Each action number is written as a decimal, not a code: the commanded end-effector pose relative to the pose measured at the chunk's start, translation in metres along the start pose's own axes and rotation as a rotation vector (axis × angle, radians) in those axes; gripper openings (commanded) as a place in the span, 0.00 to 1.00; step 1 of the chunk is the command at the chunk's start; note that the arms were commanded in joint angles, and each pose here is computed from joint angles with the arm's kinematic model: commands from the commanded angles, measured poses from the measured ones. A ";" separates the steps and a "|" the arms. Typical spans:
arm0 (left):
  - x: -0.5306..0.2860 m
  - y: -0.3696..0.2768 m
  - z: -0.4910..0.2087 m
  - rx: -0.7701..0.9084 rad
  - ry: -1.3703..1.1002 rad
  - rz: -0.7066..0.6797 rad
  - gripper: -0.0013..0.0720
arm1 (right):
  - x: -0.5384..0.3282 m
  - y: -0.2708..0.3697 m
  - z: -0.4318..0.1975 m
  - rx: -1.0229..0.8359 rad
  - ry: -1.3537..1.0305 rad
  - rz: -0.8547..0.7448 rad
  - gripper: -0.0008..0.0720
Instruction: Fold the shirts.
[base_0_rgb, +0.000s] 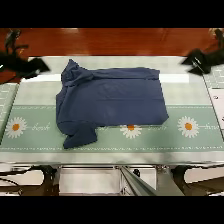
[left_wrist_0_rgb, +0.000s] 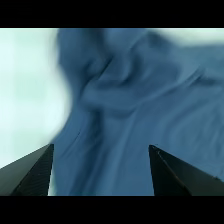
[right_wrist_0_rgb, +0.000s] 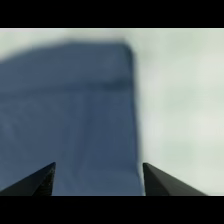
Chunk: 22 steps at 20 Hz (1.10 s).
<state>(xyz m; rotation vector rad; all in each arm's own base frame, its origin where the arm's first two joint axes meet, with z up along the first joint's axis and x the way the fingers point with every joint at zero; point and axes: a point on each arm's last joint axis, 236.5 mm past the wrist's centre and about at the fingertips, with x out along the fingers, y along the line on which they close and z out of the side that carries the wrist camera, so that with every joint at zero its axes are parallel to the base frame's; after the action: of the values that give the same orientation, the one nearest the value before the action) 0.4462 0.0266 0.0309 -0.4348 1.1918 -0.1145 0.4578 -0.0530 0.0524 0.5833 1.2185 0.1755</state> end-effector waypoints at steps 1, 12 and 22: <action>-0.006 0.058 -0.096 -0.189 0.219 0.012 0.97 | -0.033 -0.070 -0.075 0.104 0.044 -0.124 0.88; 0.054 0.048 -0.206 -0.509 0.199 -0.257 0.97 | 0.031 -0.021 -0.210 0.311 -0.104 0.191 0.88; 0.072 0.002 -0.212 -0.369 0.258 -0.316 0.45 | 0.034 -0.030 -0.214 0.347 -0.091 0.153 0.88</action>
<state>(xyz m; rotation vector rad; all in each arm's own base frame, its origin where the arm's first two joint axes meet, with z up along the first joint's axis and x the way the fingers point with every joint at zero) 0.2807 -0.0369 -0.1002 -0.9553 1.3758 -0.1757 0.2724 0.0092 -0.0311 0.9736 1.0968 0.1008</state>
